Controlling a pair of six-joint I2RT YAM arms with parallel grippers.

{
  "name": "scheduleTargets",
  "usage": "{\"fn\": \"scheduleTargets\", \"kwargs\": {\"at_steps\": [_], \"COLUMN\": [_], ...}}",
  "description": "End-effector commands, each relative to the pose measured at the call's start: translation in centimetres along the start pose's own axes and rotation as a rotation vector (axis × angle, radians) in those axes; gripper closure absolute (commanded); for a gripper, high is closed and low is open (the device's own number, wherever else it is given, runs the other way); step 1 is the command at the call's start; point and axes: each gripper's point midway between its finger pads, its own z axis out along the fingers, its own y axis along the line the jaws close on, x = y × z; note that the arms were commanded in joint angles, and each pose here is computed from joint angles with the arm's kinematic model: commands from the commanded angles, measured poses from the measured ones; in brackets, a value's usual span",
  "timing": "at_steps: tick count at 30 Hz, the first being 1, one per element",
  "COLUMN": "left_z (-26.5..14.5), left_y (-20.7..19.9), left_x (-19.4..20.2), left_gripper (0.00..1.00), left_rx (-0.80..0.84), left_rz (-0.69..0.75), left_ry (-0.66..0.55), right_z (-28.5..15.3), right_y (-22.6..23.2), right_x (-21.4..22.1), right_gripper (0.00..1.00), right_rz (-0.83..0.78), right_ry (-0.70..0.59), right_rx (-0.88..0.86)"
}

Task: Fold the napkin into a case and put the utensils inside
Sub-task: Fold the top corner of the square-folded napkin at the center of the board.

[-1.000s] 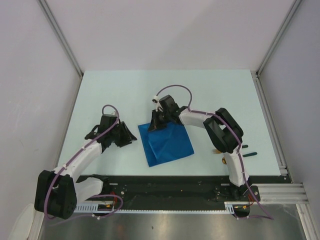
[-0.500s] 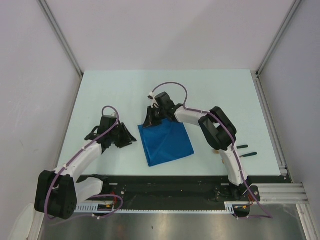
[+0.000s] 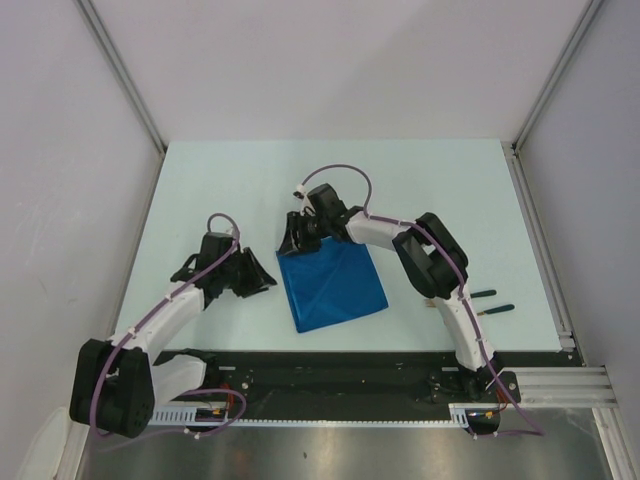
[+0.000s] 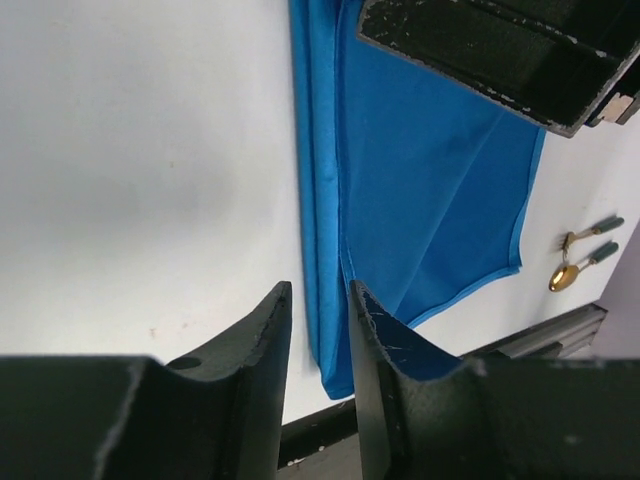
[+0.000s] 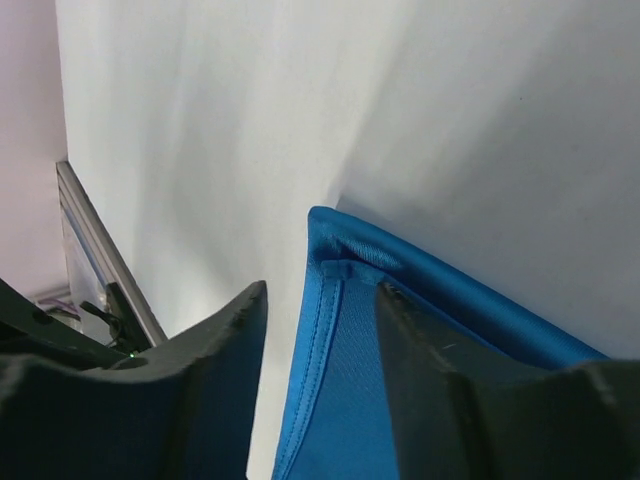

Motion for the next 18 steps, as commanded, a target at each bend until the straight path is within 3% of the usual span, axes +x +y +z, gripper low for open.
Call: {"fn": "scheduleTargets", "kwargs": {"at_steps": [1, 5, 11, 15, 18], "left_z": [0.2, -0.1, -0.3, 1.1, 2.1], "left_y": [-1.8, -3.3, -7.3, -8.6, -8.4], "left_x": [0.3, 1.6, 3.4, 5.2, 6.3], "left_gripper": [0.68, 0.71, 0.73, 0.76, 0.8], "left_rx": [0.116, 0.167, 0.268, 0.275, 0.252], "left_rz": [0.025, 0.05, 0.118, 0.159, 0.165], "left_ry": [0.025, 0.056, 0.094, 0.169, 0.22], "right_z": [-3.1, -6.6, -13.4, -15.5, -15.6], "right_y": [3.5, 3.1, -1.3, -4.4, -6.0], "right_x": [-3.2, -3.3, -1.5, -0.6, -1.2], "right_gripper": [0.44, 0.34, 0.34, 0.53, 0.74], "right_rz": [-0.049, -0.067, -0.019, 0.012, 0.009], "right_ry": [-0.067, -0.086, -0.157, -0.182, -0.193], "right_rx": [-0.041, 0.01, 0.083, 0.068, 0.061]}}
